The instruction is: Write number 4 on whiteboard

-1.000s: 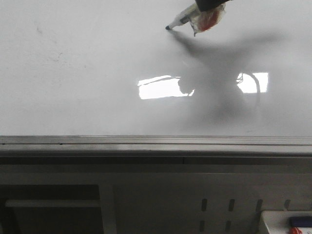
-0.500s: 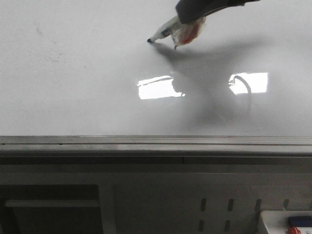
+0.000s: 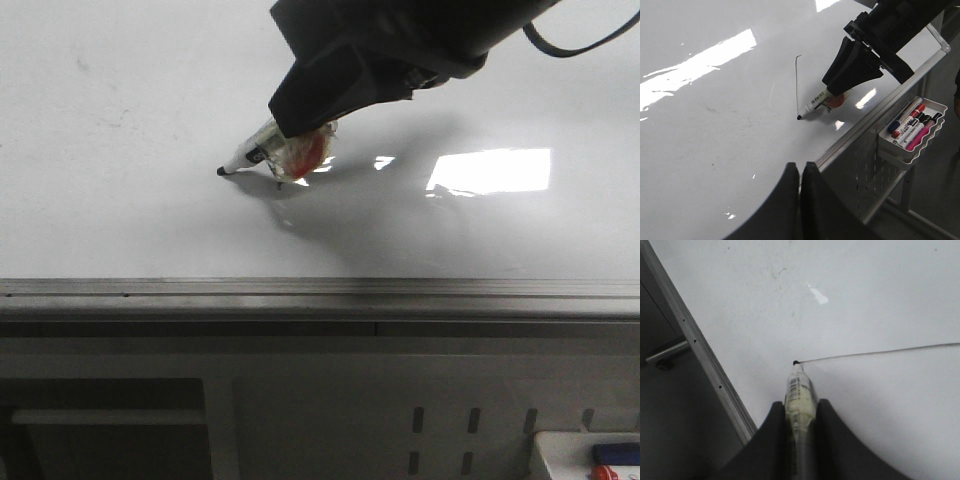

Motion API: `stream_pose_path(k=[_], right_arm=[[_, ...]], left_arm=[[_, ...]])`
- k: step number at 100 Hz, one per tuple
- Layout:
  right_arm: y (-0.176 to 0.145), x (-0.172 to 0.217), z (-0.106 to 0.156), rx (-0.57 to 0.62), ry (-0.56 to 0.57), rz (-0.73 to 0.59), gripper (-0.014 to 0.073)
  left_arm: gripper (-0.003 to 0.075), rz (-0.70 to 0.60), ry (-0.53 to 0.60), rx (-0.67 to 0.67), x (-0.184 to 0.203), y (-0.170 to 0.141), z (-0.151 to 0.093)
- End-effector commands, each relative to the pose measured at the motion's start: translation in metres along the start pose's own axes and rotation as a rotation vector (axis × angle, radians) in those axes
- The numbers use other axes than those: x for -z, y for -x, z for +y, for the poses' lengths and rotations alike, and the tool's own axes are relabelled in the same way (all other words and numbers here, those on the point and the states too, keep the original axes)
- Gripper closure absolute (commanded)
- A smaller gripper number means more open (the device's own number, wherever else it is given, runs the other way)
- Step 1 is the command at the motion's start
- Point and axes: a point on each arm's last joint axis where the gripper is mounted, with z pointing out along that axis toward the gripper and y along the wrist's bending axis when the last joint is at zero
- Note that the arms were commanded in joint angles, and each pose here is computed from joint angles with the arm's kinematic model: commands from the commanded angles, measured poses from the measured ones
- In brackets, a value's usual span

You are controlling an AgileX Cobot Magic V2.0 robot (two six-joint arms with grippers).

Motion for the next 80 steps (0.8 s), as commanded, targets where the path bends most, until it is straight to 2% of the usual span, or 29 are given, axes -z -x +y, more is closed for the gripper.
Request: stream_pose_path(k=[1,22,58,80], right_arm=[[0.009,0.011,-0.014,-0.005,-0.075,-0.062,0.0638],[0.002,0.034,-0.037,-0.049,-0.143,-0.063,0.0637],[-0.045,0.078,-0.063,-0.144,-0.321,-0.027,0.0638],[-0.044,0.084,-0.063,-0.175,-0.321,-0.046,0.0638]], left_arm=[[0.0741,-0.090,0.000,0.016,0.002,0.013,0.001],[0.0741,-0.090,0.000,0.016,0.002,0.013,0.001],[0.0741,-0.107,0.003,0.016,0.002,0.014,0.001],[0.0741,-0.126,0.006,0.016,0.003,0.016,0.002]])
